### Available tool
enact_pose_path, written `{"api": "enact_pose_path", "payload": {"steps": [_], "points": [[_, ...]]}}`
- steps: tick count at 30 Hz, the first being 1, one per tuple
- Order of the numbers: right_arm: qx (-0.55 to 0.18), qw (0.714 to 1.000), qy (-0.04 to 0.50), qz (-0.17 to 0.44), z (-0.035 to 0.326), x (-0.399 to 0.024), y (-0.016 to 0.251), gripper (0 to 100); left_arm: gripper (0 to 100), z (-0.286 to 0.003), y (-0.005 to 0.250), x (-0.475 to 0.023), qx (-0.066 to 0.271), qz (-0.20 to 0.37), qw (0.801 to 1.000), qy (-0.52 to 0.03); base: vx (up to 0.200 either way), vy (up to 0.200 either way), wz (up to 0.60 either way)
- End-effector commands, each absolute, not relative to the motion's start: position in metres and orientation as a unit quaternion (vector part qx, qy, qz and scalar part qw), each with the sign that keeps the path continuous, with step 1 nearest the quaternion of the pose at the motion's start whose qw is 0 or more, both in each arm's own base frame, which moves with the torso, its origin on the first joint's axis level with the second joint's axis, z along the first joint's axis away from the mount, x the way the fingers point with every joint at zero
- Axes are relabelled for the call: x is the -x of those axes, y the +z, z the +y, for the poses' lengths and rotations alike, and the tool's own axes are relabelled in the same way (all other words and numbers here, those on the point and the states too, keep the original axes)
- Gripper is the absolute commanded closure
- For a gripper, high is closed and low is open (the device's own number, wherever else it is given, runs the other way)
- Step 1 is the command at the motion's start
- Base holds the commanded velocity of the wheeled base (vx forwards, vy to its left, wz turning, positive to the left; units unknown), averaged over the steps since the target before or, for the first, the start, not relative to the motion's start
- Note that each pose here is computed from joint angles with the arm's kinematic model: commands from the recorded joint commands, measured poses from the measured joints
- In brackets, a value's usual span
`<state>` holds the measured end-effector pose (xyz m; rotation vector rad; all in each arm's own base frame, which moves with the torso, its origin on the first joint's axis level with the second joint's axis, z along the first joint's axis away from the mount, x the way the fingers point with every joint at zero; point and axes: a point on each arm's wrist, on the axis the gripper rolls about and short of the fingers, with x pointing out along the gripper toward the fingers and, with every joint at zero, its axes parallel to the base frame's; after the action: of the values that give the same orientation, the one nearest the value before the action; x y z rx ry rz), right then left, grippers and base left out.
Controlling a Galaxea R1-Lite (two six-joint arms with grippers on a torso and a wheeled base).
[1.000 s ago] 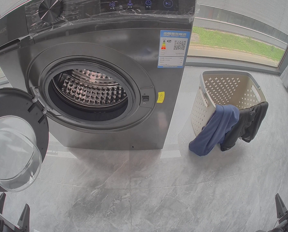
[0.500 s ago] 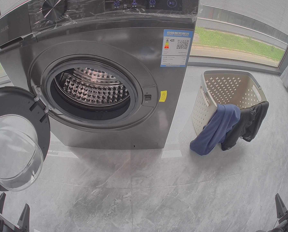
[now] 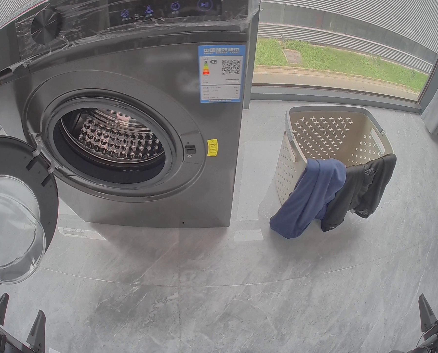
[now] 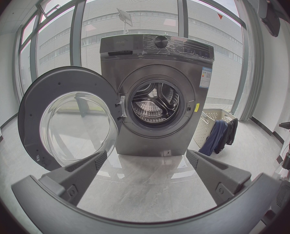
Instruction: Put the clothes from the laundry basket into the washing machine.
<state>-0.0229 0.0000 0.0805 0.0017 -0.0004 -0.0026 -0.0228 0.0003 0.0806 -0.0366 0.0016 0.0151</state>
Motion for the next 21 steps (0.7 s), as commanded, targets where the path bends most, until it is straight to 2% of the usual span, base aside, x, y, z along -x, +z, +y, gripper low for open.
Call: {"api": "enact_pose_path", "payload": {"steps": [1,9,21], "points": [[-0.001,1.0,-0.002,0.005,0.0,0.0221,0.0755,0,0,0.0003,0.0763,0.0226,0.019,0.002,1.0,0.008,0.0,0.0,0.0],[-0.001,1.0,-0.002,0.005,0.0,0.0221,0.0755,0,0,0.0003,0.0762,0.0226,0.019,0.003,1.0,0.008,0.0,0.0,0.0],[-0.001,1.0,-0.002,0.005,0.0,0.0221,0.0757,0,0,0.0003,0.0762,0.0226,0.02,0.003,1.0,0.008,0.2,0.0,0.0]]}}
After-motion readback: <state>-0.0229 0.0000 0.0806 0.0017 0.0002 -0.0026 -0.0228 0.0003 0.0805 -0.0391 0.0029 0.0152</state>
